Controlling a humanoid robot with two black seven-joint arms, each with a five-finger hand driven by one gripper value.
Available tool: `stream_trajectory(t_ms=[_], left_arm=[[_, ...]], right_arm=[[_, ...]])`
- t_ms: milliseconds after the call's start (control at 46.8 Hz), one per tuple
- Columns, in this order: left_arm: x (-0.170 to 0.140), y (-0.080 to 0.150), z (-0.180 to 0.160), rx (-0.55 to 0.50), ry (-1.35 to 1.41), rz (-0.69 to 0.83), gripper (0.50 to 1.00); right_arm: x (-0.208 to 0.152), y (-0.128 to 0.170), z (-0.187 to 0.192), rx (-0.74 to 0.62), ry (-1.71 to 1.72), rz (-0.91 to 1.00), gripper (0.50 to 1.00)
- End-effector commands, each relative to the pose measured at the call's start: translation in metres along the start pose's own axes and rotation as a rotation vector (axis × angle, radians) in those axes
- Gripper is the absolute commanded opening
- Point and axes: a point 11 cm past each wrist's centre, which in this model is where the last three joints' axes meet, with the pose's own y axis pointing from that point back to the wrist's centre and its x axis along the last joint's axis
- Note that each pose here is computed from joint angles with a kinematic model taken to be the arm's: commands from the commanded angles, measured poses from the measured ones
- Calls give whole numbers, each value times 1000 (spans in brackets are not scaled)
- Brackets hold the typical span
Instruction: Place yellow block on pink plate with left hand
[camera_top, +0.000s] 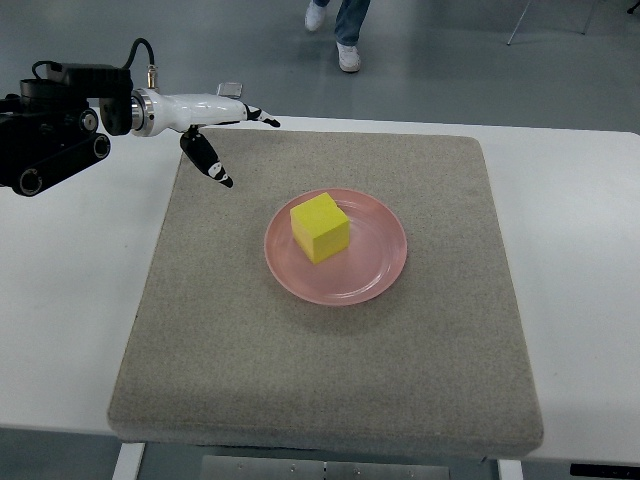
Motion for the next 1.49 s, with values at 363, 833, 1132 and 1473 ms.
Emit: stream_trajectory(t_ms=[363, 833, 1132, 1473], left_arm=[[18, 13, -73, 203, 325, 299, 960], [20, 17, -91, 213, 780, 598, 958], [-3, 15, -95, 172, 978, 635, 966], [-10, 13, -93, 105, 1096, 721, 986]], right_arm=[[0, 0, 0, -1, 0, 0, 924], [0, 0, 0, 0, 0, 1, 924], [0, 0, 0, -1, 0, 1, 924], [0, 0, 0, 1, -1, 1, 924]])
